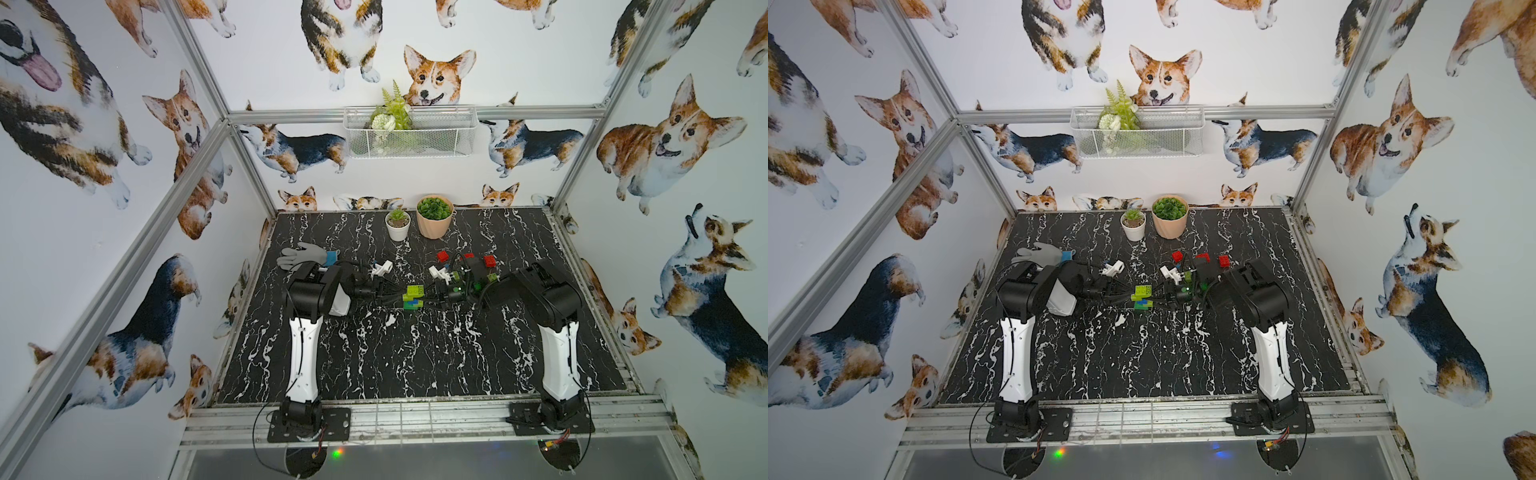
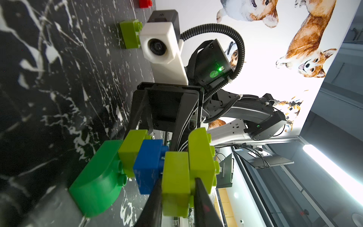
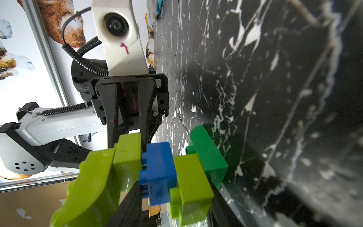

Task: Assemble the letter s with lego
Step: Assemble the lego brick with the lego brick.

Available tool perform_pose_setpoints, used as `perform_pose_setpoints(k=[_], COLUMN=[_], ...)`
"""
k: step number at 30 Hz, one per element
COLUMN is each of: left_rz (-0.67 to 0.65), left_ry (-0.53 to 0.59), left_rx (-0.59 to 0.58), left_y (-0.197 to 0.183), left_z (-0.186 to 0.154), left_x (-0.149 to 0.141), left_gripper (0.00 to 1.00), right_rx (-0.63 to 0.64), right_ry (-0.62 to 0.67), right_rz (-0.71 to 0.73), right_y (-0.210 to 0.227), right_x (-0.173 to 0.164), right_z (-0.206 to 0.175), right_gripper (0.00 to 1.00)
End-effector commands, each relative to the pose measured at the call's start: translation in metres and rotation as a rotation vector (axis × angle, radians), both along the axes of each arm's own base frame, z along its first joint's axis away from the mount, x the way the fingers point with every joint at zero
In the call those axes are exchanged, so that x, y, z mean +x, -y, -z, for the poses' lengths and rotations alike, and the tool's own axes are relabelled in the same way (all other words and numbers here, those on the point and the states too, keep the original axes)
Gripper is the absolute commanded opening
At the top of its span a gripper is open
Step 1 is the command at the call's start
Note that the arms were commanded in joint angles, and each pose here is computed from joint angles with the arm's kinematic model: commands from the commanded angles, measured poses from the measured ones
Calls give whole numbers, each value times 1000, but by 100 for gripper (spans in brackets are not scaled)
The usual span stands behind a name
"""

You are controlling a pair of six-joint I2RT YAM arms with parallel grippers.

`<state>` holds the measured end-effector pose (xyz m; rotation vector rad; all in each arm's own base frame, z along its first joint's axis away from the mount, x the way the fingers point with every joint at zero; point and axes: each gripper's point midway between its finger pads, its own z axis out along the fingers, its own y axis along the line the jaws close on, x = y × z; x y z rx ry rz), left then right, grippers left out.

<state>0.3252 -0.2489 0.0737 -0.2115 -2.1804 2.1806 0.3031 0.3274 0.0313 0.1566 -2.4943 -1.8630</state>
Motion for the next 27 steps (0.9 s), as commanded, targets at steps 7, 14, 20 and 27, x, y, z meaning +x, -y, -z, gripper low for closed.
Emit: perform_pose_setpoints(k=[7,14,20,27], left_rz=[19,38,36,25], left_ry=[-196,-210,-166,-121], left_rx=[32,36,27,19], left_y=[-6,-2,-2,-3], left_z=[15,19,7,-4], left_x=[-5,-8,-5,-5], left_gripper=[8,8,9,11], right_rx=[-311,-313,-317,-315], right_ry=[-202,-200,-205,-200], right_rz=[126,124,125,123], right_y=[33,34,35,35], right_x=[-17,-17,-18,-19], right_z=[74,76,78,77], right_gripper=[48,48,49,50])
